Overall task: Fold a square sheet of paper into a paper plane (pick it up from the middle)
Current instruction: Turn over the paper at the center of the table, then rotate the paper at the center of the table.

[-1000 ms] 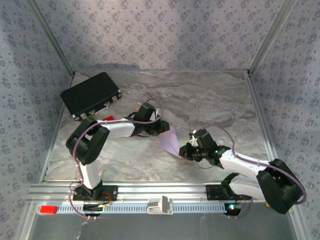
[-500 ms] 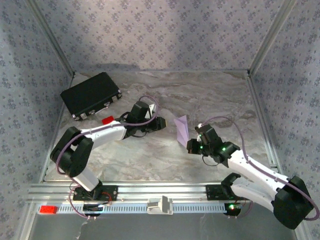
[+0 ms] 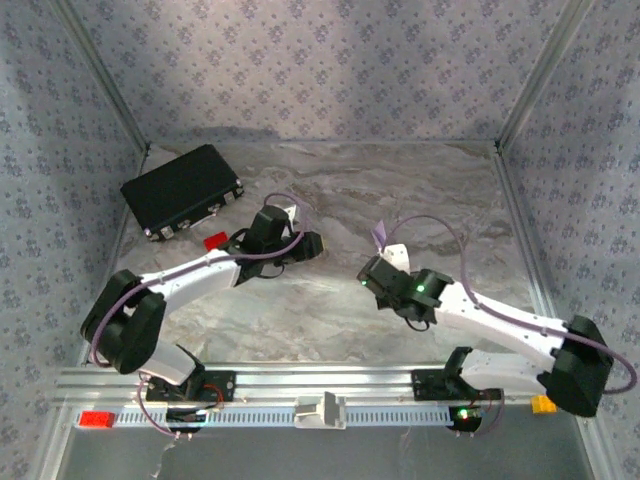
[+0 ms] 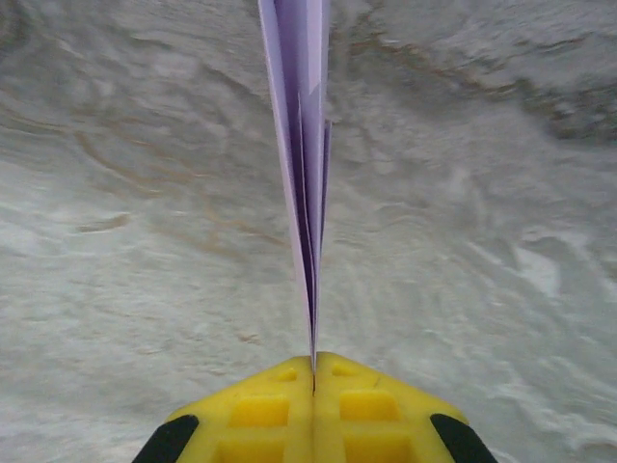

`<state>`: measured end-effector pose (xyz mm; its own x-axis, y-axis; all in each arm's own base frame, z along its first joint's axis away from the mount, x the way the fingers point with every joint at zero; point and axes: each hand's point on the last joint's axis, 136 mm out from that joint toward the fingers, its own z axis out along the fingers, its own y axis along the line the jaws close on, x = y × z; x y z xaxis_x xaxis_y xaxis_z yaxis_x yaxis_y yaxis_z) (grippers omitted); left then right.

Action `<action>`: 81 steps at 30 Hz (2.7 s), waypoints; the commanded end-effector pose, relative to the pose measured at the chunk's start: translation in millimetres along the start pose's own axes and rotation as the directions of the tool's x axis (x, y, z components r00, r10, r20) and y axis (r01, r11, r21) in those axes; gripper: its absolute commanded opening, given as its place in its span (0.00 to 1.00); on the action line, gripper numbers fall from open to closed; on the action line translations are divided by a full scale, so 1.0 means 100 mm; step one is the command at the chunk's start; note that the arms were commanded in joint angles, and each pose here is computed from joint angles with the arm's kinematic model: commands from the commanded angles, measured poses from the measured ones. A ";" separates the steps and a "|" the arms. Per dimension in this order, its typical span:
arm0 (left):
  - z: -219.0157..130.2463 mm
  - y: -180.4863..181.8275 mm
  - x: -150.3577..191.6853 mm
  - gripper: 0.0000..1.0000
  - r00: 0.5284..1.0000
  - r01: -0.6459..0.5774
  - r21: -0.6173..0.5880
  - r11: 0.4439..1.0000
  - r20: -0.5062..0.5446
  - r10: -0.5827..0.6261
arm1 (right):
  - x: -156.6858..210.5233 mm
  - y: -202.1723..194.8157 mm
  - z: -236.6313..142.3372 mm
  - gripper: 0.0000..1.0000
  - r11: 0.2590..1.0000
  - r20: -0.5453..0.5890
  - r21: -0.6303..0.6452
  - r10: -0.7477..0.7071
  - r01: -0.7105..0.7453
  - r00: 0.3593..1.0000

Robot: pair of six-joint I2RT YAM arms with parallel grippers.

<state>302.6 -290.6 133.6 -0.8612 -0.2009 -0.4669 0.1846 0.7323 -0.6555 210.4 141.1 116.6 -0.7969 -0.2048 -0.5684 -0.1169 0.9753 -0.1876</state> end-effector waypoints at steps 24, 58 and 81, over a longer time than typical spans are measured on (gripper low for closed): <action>-0.25 0.44 -0.15 0.46 0.992 0.097 -0.105 0.990 0.096 -0.087 | 0.14 1.12 0.05 0.28 0.933 -0.023 -0.286 -0.236 0.220 0.971; 0.10 0.25 0.04 0.26 0.992 0.121 0.006 0.993 -0.045 -0.121 | 0.57 0.93 0.88 0.11 0.653 -0.512 -0.379 0.442 -0.655 0.737; 0.76 -0.28 0.54 0.11 0.941 0.128 0.154 0.980 -0.331 -0.071 | 0.28 0.47 0.62 0.19 0.539 -0.375 -0.395 0.644 -0.744 0.667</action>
<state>289.8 -357.9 75.8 -0.9763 -0.0618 -0.2072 0.1244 0.6232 -0.7721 231.5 200.7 60.1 -0.8217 0.5380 -0.1881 0.2621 0.6497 0.7135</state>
